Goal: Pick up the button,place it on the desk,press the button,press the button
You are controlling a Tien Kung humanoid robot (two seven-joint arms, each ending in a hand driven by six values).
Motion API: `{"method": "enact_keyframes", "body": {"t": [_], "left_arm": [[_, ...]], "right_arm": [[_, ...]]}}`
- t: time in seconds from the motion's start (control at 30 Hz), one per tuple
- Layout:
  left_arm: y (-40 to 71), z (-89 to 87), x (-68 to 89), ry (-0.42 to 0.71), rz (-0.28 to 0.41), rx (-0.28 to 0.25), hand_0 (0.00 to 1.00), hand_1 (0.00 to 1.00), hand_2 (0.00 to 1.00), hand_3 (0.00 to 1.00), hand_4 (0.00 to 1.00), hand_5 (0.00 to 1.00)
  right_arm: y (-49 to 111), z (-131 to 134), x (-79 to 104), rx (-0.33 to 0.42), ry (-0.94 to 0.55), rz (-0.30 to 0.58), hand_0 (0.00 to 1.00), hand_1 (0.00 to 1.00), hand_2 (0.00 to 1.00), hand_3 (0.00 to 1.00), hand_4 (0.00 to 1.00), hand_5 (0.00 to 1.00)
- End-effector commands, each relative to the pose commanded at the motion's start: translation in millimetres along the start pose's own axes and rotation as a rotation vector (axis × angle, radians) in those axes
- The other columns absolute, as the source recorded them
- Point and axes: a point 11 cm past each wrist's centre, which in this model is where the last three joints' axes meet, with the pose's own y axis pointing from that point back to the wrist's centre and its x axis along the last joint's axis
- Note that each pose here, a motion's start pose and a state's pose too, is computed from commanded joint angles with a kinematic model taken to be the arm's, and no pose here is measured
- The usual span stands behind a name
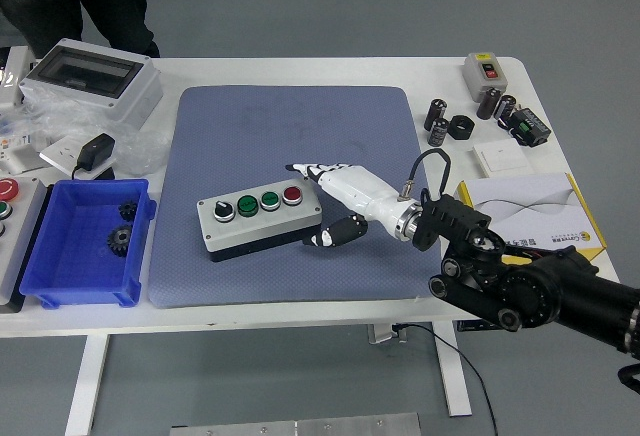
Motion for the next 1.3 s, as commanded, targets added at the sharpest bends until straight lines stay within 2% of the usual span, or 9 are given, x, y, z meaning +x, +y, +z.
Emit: {"method": "enact_keyframes", "body": {"t": [0.17,0.57,0.93,1.13,1.3], "left_arm": [[0.0,-0.5,1.6,0.002,0.003,0.000,0.661,0.608,0.524,0.589,0.521,0.144],[-0.5,-4.1,4.6,0.007,0.009,-0.001,0.661,0.609,0.524,0.590,0.527,0.139],[-0.6,-4.4,6.1,0.005,0.013,-0.004,0.661,0.609,0.524,0.590,0.527,0.137],[-0.3,-4.0,7.1,0.004,0.015,-0.003,0.661,0.609,0.524,0.590,0.526,0.136],[0.2,-1.1,8.4,0.001,0.016,-0.009,0.661,0.610,0.525,0.591,0.526,0.134]], "right_arm": [[2.7,4,1.2,-0.005,0.007,-0.012,0.853,0.864,0.980,0.998,0.863,0.215],[22.8,20,2.4,-0.030,-0.032,-0.029,0.850,0.849,0.977,0.998,0.856,0.212],[28.2,21,5.7,-0.025,-0.049,-0.023,0.847,0.839,0.973,0.998,0.849,0.206],[21.8,20,16.9,-0.026,-0.054,-0.008,0.842,0.828,0.970,0.998,0.829,0.216],[7.3,9,22.2,-0.009,-0.032,-0.025,0.842,0.828,0.971,0.998,0.821,0.214]]}}
